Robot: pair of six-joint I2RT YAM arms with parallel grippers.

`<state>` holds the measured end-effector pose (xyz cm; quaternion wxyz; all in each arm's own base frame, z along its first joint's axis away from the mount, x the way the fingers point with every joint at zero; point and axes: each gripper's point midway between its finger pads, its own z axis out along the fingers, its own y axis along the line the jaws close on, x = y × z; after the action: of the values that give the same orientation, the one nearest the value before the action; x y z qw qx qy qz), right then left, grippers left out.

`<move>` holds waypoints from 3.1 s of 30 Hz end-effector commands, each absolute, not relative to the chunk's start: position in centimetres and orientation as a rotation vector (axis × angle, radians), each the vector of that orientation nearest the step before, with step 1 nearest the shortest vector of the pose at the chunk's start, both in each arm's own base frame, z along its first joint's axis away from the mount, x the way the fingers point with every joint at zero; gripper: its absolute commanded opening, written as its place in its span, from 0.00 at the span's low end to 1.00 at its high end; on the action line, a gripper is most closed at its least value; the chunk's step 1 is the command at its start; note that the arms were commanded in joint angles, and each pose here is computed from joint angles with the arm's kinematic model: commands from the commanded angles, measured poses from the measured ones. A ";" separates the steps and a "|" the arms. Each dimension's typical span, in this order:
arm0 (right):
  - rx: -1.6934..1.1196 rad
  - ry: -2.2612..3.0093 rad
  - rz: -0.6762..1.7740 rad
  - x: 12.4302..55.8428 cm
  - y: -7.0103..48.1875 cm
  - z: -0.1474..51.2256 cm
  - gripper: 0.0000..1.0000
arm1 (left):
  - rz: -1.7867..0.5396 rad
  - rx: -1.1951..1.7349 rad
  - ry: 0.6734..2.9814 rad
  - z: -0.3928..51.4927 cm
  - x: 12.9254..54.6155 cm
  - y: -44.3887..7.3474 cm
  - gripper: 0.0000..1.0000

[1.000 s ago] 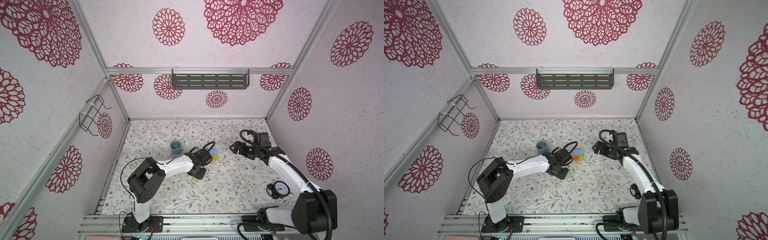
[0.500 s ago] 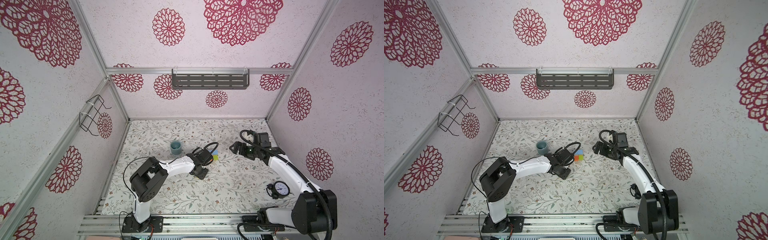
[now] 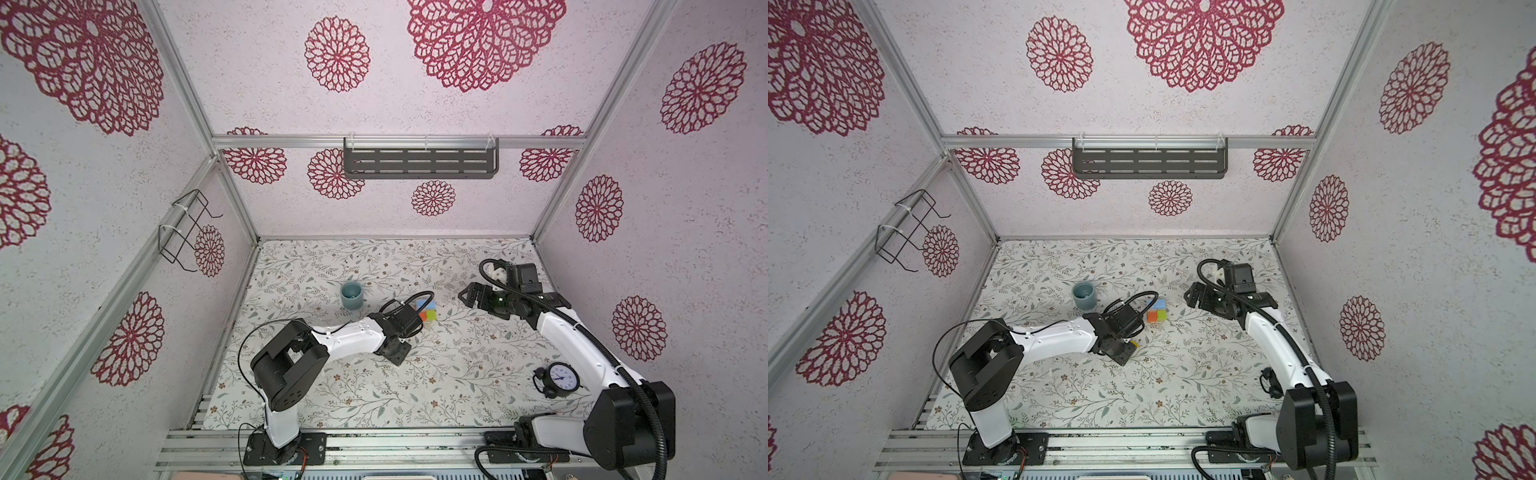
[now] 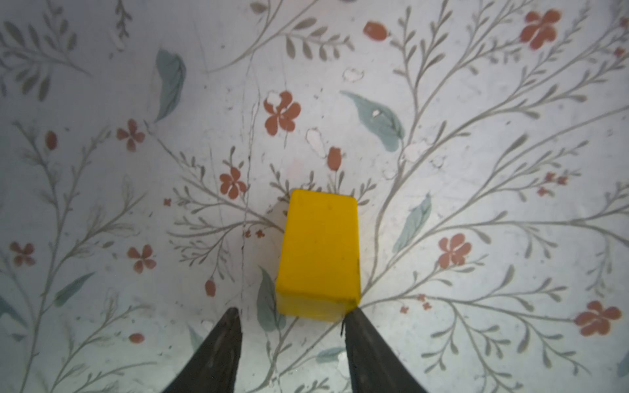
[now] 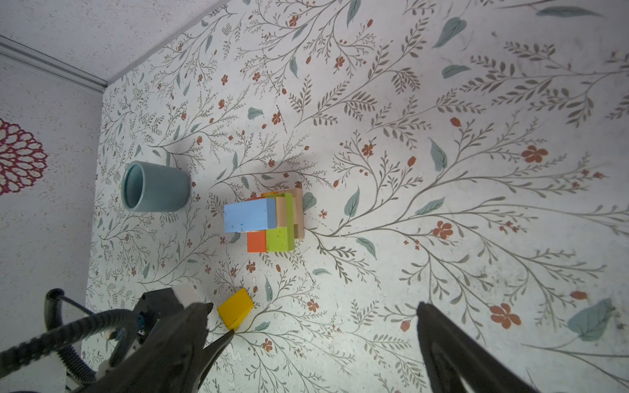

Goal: Build the wood block tower
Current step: 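Lift the yellow block with the left gripper and carry it toward the stack, then open the left gripper, releasing the yellow block beside the stack, then close the right gripper on the yellow block while the left gripper withdraws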

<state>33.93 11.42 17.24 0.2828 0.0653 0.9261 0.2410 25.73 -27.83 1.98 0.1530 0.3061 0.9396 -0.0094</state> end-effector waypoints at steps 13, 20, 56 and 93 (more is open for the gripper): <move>-0.012 2.482 0.557 33.2 13.2 19.9 0.98 | 0.221 0.613 2.609 3.9 28.2 -23.0 0.54; -0.134 2.566 0.500 32.2 14.5 19.2 0.93 | 0.206 0.338 2.556 7.4 28.6 -20.0 0.60; -1.603 2.546 0.182 27.1 30.5 9.5 0.67 | -0.219 -0.238 2.325 16.6 23.3 -10.4 0.97; -1.761 2.573 0.107 25.9 32.0 4.3 0.65 | -0.227 -0.274 2.356 15.4 23.9 -10.0 0.97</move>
<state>26.19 32.32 4.18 0.0171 -0.5574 0.8289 0.0439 23.58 -10.05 15.46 0.3666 -0.0964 0.9215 -0.0844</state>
